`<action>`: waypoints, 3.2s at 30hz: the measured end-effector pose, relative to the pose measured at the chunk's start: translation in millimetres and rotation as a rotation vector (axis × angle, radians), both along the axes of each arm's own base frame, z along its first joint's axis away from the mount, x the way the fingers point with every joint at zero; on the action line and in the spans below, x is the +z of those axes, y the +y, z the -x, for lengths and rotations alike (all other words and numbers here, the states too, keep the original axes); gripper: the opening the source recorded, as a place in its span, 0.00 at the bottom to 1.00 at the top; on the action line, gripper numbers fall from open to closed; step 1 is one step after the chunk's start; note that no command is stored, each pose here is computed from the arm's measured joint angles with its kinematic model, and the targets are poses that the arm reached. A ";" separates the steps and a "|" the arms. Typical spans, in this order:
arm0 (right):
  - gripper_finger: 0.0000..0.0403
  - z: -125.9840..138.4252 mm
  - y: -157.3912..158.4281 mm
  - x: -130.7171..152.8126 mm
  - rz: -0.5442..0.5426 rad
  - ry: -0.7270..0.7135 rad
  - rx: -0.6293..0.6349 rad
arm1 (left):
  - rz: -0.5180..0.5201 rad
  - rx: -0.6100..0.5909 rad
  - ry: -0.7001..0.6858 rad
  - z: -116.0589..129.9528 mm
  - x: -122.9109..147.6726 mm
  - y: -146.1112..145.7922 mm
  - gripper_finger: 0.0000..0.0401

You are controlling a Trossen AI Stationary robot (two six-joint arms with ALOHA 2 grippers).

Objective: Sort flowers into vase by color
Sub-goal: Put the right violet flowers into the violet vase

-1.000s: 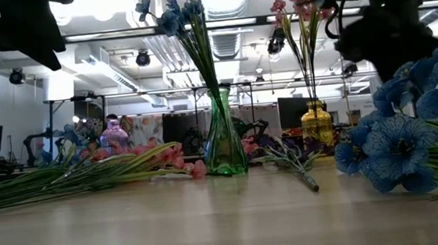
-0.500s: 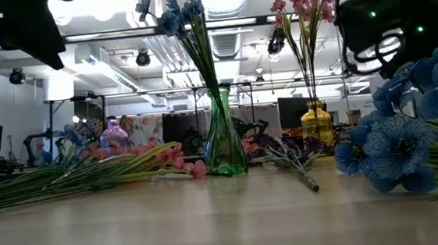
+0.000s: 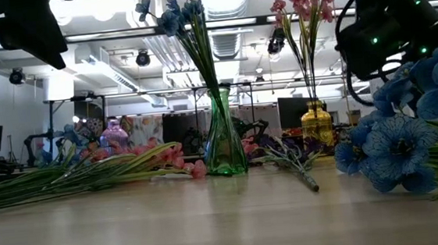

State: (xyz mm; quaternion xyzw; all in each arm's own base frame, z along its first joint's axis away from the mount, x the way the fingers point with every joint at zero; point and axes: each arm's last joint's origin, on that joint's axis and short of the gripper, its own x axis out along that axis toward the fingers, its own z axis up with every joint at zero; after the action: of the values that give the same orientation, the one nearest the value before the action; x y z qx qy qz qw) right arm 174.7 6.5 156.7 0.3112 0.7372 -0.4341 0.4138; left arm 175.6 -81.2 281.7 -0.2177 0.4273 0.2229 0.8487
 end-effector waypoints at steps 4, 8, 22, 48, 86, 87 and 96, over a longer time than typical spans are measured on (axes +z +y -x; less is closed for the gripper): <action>0.56 -2.8 0.0 -9.0 0.001 0.056 0.001 | 0.000 0.000 0.000 0.0 0.0 0.0 0.52; 0.54 -5.8 0.2 -18.3 0.000 0.113 -0.001 | -0.004 -0.006 0.002 0.0 0.0 0.0 0.52; 0.35 -18.6 0.9 -44.2 -0.107 0.123 0.032 | -0.021 -0.029 0.012 0.5 -0.2 0.2 0.52; 0.03 -55.5 -0.8 38.0 -0.073 -0.393 0.136 | -0.021 -0.029 0.012 0.5 -0.1 0.3 0.52; 0.54 -37.1 -2.0 -19.9 -0.035 -0.482 0.176 | -0.037 -0.130 -0.074 -3.8 35.7 -2.1 0.52; 0.51 -36.7 -2.1 -20.4 -0.031 -0.480 0.171 | -0.039 -0.132 -0.079 -3.9 37.2 -2.1 0.52; 0.16 -39.0 -2.5 -16.7 -0.016 -0.482 0.168 | -0.052 -0.134 -0.074 -3.7 35.2 -1.7 0.52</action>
State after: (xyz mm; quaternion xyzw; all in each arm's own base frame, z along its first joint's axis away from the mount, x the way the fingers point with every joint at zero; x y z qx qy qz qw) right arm 213.7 4.0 139.9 0.3465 0.6439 -0.3058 0.6098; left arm 179.3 -83.0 316.9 -0.1743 0.4032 0.1682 0.8824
